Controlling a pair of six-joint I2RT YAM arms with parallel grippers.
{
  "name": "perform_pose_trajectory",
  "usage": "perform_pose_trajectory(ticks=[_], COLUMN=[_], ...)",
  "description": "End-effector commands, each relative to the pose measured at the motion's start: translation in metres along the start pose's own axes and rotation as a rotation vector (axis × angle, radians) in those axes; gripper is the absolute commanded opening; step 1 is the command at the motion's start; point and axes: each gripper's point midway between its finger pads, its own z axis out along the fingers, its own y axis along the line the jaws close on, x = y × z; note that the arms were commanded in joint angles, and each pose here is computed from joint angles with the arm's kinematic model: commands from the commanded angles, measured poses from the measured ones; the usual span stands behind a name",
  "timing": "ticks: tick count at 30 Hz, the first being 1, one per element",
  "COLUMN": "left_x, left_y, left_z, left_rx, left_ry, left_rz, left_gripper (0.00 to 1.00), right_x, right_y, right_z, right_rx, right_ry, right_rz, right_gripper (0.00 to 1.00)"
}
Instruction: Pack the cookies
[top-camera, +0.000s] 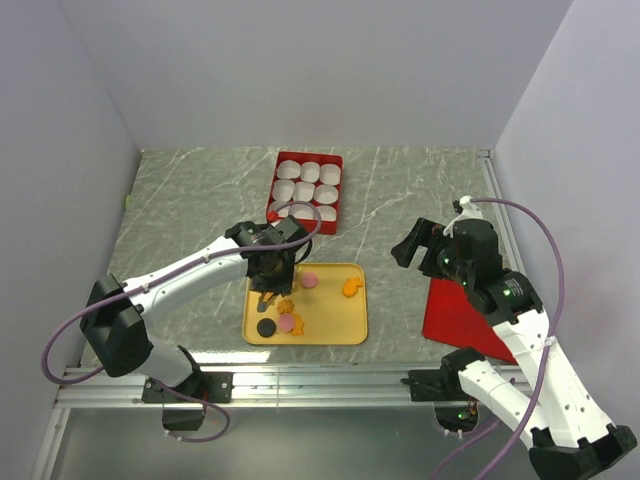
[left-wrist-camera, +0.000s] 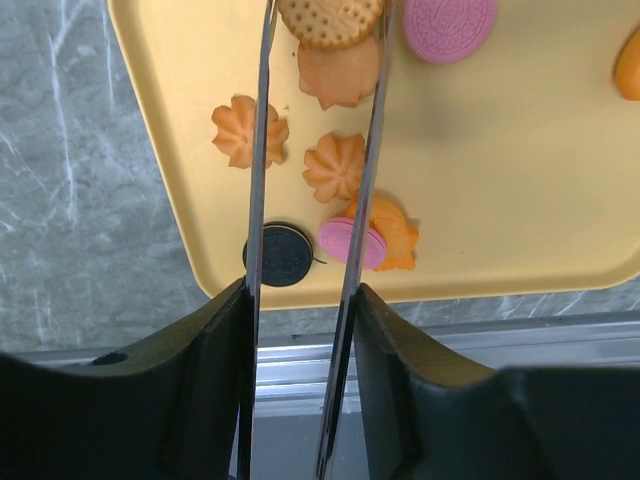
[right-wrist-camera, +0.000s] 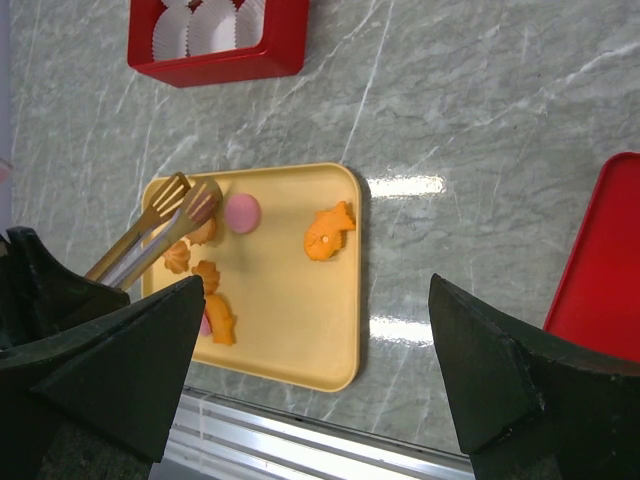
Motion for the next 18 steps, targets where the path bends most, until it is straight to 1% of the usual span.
perform_pose_trajectory(ticks=[1, 3, 9, 10, 12, 13, 15, 16, 18], left_x=[-0.015, -0.019, -0.034, -0.043, -0.049, -0.059, -0.068, -0.079, -0.095], left_y=[-0.006, -0.006, -0.005, -0.009, -0.006, -0.011, -0.012, -0.014, -0.014], left_z=[-0.016, -0.024, -0.056, -0.066, -0.072, -0.083, -0.087, -0.098, -0.096], left_rx=[0.02, 0.027, 0.028, 0.042, 0.022, 0.042, 0.03, 0.045, 0.027], left_ry=[-0.054, -0.059, -0.095, -0.117, -0.126, -0.156, -0.162, -0.186, -0.191], left_rz=[-0.014, -0.019, -0.024, -0.029, -0.013, -0.015, 0.006, 0.003, 0.013], left_gripper=[0.46, 0.44, 0.44, 0.44, 0.45, 0.45, 0.45, 0.45, 0.45], right_x=[-0.003, -0.002, -0.002, -0.003, -0.004, -0.006, -0.009, -0.01, -0.012], right_y=[-0.003, -0.003, -0.004, -0.003, -0.002, -0.002, 0.0, 0.001, 0.001], right_z=[0.002, 0.003, 0.004, 0.004, 0.004, 0.003, 0.002, 0.002, 0.003], right_rx=[0.014, 0.014, 0.018, 0.015, 0.013, 0.012, 0.01, 0.012, 0.013], right_ry=[-0.016, -0.014, -0.011, -0.015, -0.017, -0.024, -0.03, -0.033, -0.034], right_rz=[-0.011, -0.01, -0.011, -0.011, -0.011, -0.009, -0.005, -0.002, 0.004], right_gripper=[1.0, 1.0, 1.0, 1.0, 1.0, 1.0, 1.0, 1.0, 1.0])
